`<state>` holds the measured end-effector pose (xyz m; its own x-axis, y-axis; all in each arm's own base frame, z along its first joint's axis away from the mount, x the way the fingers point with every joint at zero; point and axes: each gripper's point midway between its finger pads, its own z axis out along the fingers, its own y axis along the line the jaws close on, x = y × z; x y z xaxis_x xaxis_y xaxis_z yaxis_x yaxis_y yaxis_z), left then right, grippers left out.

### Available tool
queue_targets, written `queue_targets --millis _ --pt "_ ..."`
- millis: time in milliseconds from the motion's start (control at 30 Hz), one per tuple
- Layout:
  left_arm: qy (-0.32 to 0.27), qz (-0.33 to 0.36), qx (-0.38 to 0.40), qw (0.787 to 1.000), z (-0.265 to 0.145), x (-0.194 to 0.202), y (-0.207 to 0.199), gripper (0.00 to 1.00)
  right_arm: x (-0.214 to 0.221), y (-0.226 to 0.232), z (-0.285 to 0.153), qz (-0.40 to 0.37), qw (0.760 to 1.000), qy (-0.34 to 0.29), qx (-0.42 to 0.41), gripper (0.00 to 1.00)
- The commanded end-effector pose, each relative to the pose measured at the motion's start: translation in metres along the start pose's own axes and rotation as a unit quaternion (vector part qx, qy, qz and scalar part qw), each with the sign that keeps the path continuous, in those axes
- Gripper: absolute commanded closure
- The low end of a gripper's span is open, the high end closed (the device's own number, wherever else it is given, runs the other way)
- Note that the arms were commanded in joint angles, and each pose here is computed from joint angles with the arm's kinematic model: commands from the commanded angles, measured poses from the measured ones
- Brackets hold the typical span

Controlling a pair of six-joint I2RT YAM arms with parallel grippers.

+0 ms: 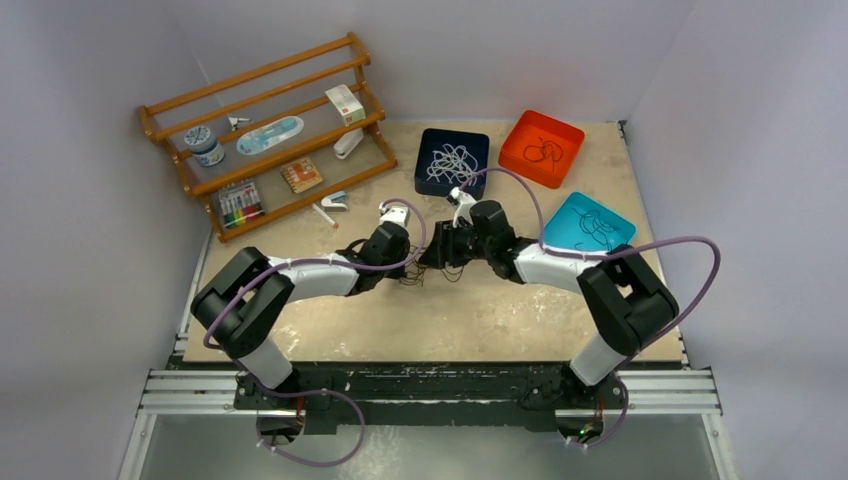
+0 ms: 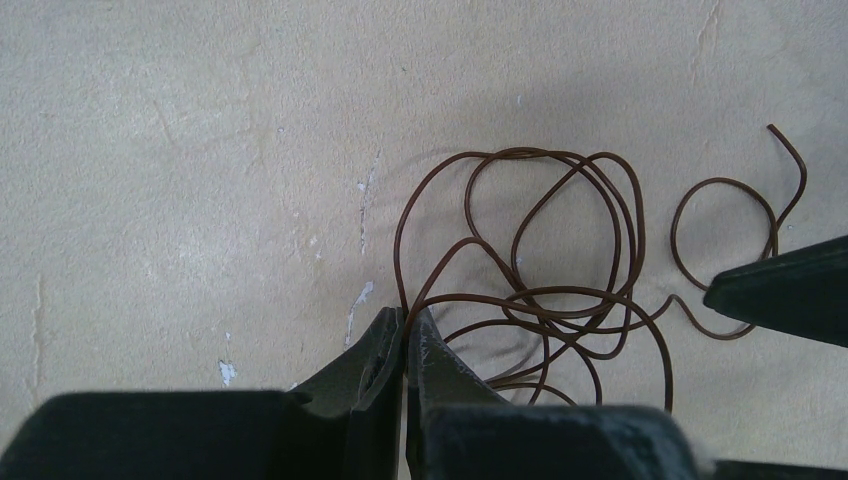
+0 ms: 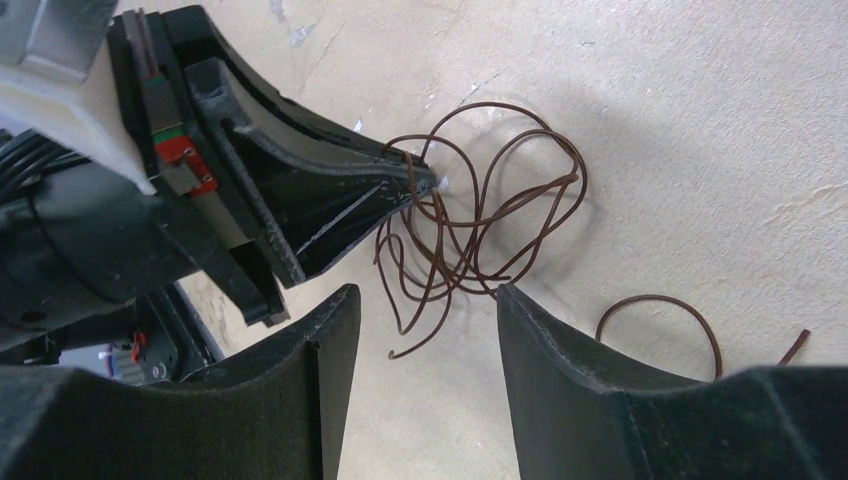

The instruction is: Untangle the cables

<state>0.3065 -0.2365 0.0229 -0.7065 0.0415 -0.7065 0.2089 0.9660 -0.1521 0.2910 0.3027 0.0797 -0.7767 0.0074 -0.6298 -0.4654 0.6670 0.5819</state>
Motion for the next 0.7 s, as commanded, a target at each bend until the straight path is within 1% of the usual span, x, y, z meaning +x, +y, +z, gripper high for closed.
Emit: queue_targets --millis 0,167,400,533,667 --pt "-0.016 -0.012 0.004 1.0 0.0 -0.011 -0.006 1.0 -0.03 0.011 0.01 -0.001 0.999 -0.043 -0.007 0.46" --pt "-0.016 -0.011 0.003 1.0 -0.001 -0.011 -0.005 1.0 -0.029 0.011 0.019 0.002 0.999 -0.04 -0.012 0.52" --pt "-0.018 -0.011 -0.001 1.0 0.0 -0.011 -0.003 1.0 -0.026 0.014 0.026 0.0 0.999 -0.032 -0.024 0.69" --pt "-0.019 -0.012 -0.005 1.0 -0.001 -0.012 -0.002 1.0 -0.022 0.012 0.028 0.0 0.999 -0.024 -0.023 0.7" --pt "-0.02 -0.013 -0.006 1.0 0.0 -0.012 -0.002 1.0 -0.017 0.013 0.031 -0.002 0.999 -0.012 -0.03 0.66"
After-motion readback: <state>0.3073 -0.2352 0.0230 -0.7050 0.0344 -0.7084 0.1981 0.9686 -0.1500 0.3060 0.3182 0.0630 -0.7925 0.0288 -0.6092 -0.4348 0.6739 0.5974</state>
